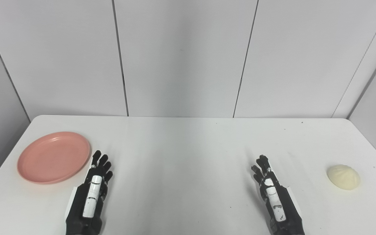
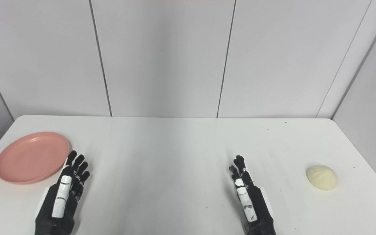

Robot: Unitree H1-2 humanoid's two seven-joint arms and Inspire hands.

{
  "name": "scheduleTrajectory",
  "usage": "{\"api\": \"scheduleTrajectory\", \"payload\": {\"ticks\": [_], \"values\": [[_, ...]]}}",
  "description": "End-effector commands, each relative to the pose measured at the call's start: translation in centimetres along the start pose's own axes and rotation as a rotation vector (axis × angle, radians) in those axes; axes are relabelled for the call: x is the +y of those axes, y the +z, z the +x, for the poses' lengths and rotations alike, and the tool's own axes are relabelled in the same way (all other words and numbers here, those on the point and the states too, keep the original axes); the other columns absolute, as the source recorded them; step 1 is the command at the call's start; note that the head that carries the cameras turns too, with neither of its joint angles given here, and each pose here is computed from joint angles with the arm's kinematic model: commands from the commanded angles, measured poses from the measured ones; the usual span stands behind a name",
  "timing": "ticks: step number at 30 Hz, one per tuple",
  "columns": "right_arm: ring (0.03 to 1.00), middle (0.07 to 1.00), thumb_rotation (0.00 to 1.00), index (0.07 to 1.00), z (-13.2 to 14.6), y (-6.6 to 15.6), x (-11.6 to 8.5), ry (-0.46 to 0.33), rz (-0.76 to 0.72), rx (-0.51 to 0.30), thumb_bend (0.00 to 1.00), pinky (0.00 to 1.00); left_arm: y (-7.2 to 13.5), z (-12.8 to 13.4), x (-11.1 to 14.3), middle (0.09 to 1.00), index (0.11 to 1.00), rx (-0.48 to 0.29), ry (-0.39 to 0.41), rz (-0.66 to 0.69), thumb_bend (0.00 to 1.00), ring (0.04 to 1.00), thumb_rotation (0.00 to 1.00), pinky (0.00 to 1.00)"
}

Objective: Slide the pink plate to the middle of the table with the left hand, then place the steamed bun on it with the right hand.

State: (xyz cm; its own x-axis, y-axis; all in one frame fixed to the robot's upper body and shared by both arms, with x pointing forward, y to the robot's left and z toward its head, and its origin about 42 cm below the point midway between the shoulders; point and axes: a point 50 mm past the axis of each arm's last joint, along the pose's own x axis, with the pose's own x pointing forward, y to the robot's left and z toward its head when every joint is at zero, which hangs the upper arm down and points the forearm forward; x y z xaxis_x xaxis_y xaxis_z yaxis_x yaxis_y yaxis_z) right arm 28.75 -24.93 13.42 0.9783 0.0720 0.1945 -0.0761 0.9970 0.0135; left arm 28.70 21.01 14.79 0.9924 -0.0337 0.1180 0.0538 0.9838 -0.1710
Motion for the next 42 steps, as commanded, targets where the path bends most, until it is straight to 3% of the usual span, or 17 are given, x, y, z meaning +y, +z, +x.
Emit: {"api": "scheduleTrajectory", "payload": {"ticks": [1,29,42], "values": [[0.957,0.989,0.91,0.982,0.0,0.4,0.2,0.003,0.0,-0.042,0.82,1.0,1.5,0.6,-0.2,1.0,1.0,-0.06,-0.022,0.007,0.67,1.0,0.82,1.0],[0.951,0.986,0.91,0.98,0.0,0.4,0.1,0.001,-0.001,-0.041,0.82,0.99,1.6,0.6,-0.3,1.0,1.0,-0.055,-0.026,0.007,0.67,1.0,0.82,1.0],[0.968,0.997,0.91,0.991,-0.3,-0.4,-1.6,0.003,0.016,-0.03,0.81,1.0,0.5,0.8,-1.9,1.0,1.0,-0.053,-0.031,0.002,0.61,1.0,0.8,1.0]]}}
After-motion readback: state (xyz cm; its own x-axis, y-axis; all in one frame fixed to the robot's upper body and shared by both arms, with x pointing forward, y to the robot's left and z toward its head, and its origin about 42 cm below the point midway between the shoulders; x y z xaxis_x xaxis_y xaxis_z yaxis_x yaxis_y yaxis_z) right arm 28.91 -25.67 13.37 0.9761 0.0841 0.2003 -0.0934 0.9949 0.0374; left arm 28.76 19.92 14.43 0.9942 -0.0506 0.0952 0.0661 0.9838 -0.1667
